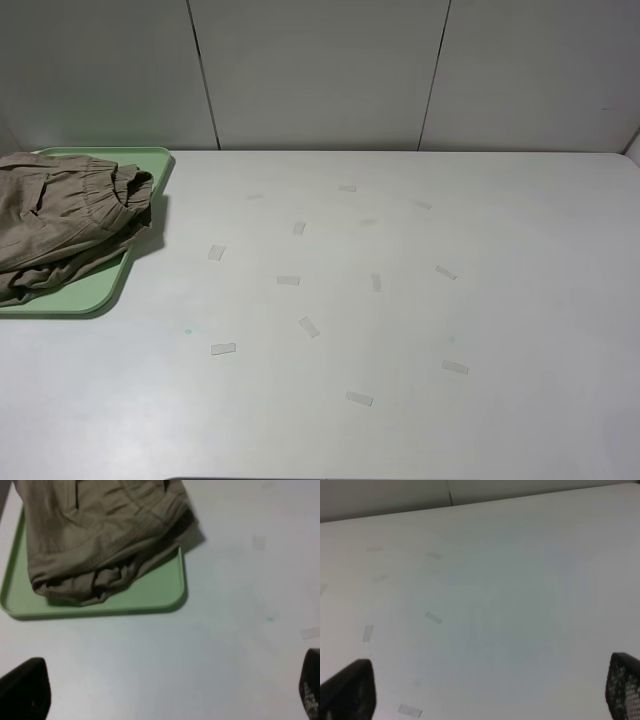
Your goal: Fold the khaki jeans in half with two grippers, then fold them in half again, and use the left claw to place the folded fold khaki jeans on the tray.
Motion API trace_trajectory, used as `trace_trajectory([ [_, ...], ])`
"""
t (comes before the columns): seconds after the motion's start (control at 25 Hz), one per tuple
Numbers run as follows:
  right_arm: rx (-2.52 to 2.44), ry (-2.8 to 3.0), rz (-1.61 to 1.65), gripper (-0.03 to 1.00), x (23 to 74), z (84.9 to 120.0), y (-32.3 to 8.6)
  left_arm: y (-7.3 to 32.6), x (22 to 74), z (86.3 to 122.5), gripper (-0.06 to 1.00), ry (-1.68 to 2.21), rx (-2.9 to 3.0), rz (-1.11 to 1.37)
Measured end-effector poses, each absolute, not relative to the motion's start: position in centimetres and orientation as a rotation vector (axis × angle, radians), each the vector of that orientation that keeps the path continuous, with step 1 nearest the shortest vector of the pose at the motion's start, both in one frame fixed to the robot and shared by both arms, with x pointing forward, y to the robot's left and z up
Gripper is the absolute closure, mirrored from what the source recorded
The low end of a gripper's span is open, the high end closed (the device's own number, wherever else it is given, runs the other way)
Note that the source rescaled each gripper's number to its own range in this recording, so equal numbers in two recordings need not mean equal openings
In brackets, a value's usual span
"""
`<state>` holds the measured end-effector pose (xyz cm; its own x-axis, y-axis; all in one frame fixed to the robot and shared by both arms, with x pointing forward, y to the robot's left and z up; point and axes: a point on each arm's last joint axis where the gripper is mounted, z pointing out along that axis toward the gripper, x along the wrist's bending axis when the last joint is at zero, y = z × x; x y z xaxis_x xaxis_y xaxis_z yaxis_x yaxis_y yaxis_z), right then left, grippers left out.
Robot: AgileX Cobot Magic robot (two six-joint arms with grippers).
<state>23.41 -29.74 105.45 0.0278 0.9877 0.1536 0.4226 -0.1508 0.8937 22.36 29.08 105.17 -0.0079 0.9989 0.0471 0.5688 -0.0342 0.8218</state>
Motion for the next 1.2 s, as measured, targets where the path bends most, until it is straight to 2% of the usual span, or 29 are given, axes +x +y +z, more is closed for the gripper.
trace_trajectory([
  [0.16, 1.648, 1.453, 1.091, -0.03, 23.41, 105.45, -29.74, 29.17, 22.66, 103.94, -0.05, 1.631, 1.693, 0.883],
  [1.2, 1.648, 1.453, 1.091, -0.03, 23.41, 105.45, -29.74, 29.4, 22.64, 103.94, -0.05, 1.576, 1.711, 0.845],
])
